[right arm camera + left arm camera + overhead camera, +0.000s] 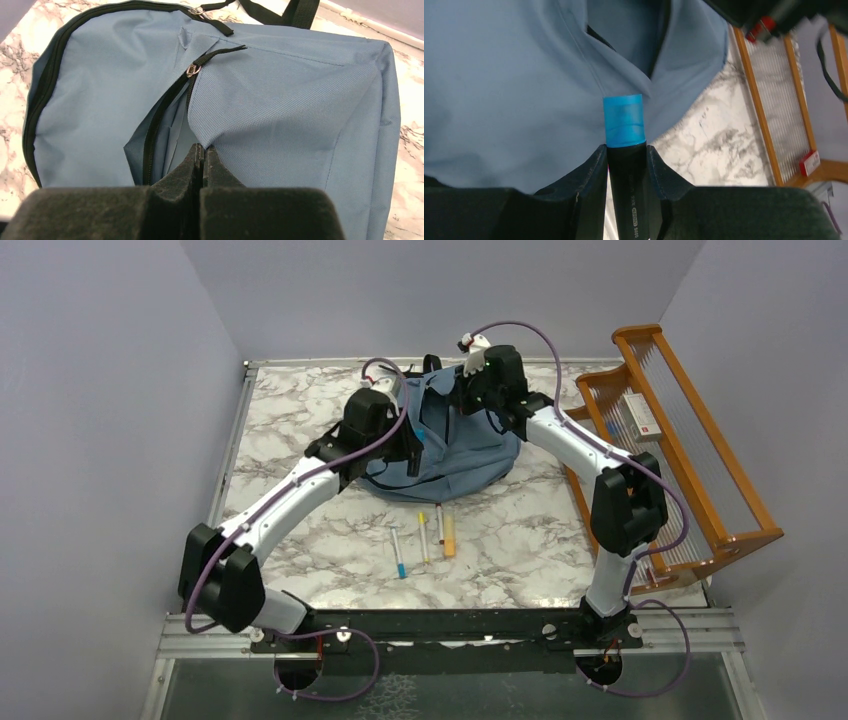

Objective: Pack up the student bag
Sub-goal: Place the stationery in the student bag.

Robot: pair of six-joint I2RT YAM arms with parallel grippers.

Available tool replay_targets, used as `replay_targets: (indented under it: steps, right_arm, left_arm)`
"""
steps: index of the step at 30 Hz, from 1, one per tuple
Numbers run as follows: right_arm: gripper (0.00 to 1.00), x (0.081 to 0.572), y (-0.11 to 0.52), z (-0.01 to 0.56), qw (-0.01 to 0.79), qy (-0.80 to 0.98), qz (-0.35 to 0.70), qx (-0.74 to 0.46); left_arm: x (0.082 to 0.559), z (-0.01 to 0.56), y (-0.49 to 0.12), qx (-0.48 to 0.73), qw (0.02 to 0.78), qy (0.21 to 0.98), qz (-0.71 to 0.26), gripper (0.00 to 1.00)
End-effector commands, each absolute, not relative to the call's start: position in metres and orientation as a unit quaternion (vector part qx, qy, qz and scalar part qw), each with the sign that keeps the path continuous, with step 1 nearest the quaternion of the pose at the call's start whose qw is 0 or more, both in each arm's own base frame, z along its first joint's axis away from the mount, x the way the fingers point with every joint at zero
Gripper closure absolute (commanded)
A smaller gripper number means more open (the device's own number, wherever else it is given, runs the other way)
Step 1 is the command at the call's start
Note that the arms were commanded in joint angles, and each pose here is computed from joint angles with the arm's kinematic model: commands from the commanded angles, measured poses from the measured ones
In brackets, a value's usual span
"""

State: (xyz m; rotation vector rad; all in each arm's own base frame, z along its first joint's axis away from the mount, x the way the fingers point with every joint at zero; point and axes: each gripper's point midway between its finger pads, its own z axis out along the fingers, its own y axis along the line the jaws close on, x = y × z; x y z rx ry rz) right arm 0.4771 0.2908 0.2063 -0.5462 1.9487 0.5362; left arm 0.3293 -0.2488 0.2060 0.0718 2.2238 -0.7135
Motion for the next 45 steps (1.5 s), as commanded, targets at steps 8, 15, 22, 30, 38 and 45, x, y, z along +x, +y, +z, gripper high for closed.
replay_targets:
  steps: [8, 15, 22, 30, 38, 45]
  right_arm:
    - [1.00, 0.467, 0.299, 0.255, 0.538, 0.764, 0.263, -0.240]
    - [0.99, 0.464, 0.295, 0.262, 0.548, 0.759, 0.261, -0.237]
    - [1.00, 0.460, 0.297, 0.269, 0.558, 0.748, 0.272, -0.236]
    - [1.00, 0.449, 0.310, 0.269, 0.545, 0.737, 0.322, -0.237]
    - [0.99, 0.443, 0.318, 0.274, 0.536, 0.729, 0.361, -0.226]
    - [1.00, 0.443, 0.317, 0.271, 0.535, 0.732, 0.357, -0.225]
  left_arm:
    - [0.406, 0.228, -0.275, 0.047, 0.418, 0.846, -0.328, 0.89]
    - [0.433, 0.206, -0.278, 0.036, 0.403, 0.867, -0.292, 0.91]
    - [0.453, 0.187, -0.280, 0.028, 0.397, 0.877, -0.268, 0.92]
    - [0.491, 0.197, -0.309, 0.024, 0.410, 0.860, -0.304, 0.94]
    - [0.499, 0.189, -0.331, 0.025, 0.390, 0.853, -0.346, 0.78]
    - [0.490, 0.189, -0.325, 0.025, 0.395, 0.850, -0.346, 0.51]
